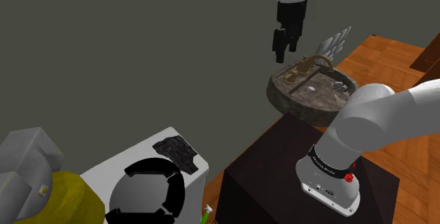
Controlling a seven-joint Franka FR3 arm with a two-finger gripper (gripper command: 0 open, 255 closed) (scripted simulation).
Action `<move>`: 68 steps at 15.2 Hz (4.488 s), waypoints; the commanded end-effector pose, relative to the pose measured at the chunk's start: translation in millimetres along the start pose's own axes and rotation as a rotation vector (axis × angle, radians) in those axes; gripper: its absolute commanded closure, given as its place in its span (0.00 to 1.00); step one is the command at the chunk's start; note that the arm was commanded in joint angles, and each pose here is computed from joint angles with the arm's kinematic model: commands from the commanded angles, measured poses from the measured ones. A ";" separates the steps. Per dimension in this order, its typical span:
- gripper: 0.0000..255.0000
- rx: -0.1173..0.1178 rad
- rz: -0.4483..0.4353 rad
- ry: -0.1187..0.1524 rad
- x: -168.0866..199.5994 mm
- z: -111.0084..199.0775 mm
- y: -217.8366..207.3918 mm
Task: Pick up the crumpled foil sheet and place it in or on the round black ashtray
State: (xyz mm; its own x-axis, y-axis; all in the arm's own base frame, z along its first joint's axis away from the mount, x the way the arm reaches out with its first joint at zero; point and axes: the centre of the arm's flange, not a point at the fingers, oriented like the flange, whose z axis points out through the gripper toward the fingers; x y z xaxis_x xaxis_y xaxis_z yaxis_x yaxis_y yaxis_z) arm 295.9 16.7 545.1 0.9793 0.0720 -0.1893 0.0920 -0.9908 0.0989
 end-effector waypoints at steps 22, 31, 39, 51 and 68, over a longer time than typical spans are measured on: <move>0.00 0.140 0.274 -0.040 82.9 148.8 -198.0; 0.00 0.200 0.392 -0.057 133.2 205.4 -280.7; 0.00 0.242 0.473 -0.068 172.8 247.0 -337.1; 0.00 0.242 0.473 -0.068 172.5 280.7 -345.6; 1.00 0.242 0.473 -0.068 167.5 254.9 -343.0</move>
State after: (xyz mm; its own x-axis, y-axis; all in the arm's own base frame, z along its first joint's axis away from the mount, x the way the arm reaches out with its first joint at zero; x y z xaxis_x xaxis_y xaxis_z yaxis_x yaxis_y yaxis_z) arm 382.3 339.5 225.9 0.8891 -0.3882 -0.2425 -0.4085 -0.9120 -0.0378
